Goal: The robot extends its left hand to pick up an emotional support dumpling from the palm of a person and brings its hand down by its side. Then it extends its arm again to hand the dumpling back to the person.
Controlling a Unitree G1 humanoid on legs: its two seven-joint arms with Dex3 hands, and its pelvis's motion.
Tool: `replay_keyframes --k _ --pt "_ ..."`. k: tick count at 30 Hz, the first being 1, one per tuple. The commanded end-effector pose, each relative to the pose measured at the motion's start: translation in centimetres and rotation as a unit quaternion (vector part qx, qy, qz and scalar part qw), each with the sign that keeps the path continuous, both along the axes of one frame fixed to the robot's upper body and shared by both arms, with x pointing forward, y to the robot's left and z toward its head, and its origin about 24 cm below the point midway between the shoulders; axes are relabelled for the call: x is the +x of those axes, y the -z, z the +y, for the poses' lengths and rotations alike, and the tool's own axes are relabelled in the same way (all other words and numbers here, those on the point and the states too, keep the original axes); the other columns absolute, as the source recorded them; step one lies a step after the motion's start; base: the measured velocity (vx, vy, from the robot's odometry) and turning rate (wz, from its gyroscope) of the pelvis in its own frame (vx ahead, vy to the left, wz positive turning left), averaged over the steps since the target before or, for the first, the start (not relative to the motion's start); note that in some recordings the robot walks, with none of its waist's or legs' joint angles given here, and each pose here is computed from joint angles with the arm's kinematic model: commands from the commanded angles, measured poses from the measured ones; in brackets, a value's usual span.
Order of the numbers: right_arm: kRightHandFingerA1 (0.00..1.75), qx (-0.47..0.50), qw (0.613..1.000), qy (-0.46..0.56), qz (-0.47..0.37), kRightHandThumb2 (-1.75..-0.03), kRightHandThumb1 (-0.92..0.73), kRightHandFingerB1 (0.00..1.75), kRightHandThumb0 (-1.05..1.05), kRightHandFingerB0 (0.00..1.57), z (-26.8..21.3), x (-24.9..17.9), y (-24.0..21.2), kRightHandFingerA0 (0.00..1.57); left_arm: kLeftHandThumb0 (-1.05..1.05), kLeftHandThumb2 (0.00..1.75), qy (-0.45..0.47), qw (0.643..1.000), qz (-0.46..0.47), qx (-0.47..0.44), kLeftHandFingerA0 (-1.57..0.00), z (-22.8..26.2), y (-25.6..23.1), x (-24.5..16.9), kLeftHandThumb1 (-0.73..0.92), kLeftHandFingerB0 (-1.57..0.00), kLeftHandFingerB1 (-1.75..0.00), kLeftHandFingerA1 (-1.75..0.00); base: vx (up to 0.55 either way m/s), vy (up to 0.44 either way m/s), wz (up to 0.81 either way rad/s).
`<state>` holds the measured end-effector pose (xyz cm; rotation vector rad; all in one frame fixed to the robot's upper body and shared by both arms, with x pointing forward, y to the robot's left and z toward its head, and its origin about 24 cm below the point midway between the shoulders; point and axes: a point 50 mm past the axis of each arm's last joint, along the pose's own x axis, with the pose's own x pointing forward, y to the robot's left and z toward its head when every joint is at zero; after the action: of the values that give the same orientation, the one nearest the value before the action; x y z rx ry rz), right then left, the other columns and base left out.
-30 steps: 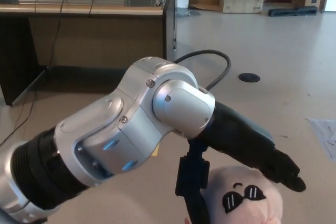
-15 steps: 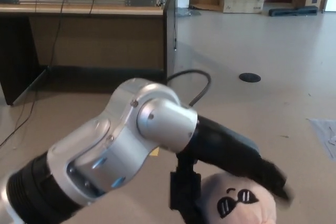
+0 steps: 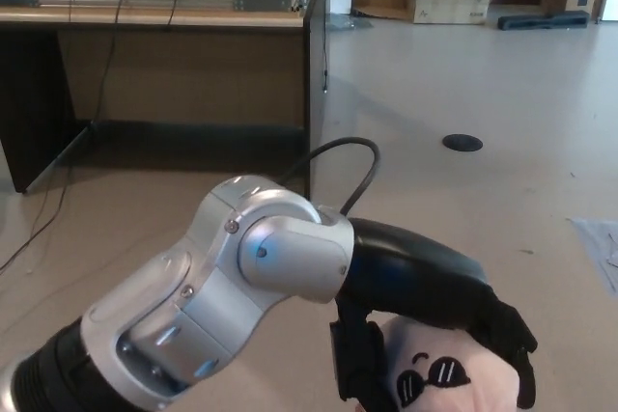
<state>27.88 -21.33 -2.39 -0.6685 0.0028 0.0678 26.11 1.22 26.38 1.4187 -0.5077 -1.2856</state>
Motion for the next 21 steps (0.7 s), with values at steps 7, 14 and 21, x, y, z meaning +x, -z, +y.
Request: replay_keyframes --k 7,14,21 --pt "0.80 -0.015 1.000 0.003 -0.024 -0.58 -0.62 0.51 -0.37 0.75 -0.6 0.4 -0.8 0.75 -0.27 0.61 -0.002 1.000 -0.007 -0.015 -0.73 0.4 0.0 0.0 0.73 -0.68 -0.42 -0.49 0.00 0.000 0.00" --pt "0.92 0.009 0.999 0.043 0.020 -0.56 -0.56 0.51 -0.26 0.82 -0.7 1.3 -0.5 0.77 -0.16 0.77 -0.034 0.975 -0.033 -0.219 -0.76 2.1 -3.1 0.6 0.68 -0.84 -1.05 -1.72 0.00 0.000 0.00" --pt "0.56 -0.014 0.999 0.042 0.018 -0.57 -0.55 0.51 -0.26 0.81 -0.8 1.4 -0.6 0.83 -0.12 0.72 -0.035 0.904 -0.158 -0.396 -0.93 6.0 -9.4 0.4 0.65 -0.96 -0.79 -1.38 0.00 0.000 0.00"
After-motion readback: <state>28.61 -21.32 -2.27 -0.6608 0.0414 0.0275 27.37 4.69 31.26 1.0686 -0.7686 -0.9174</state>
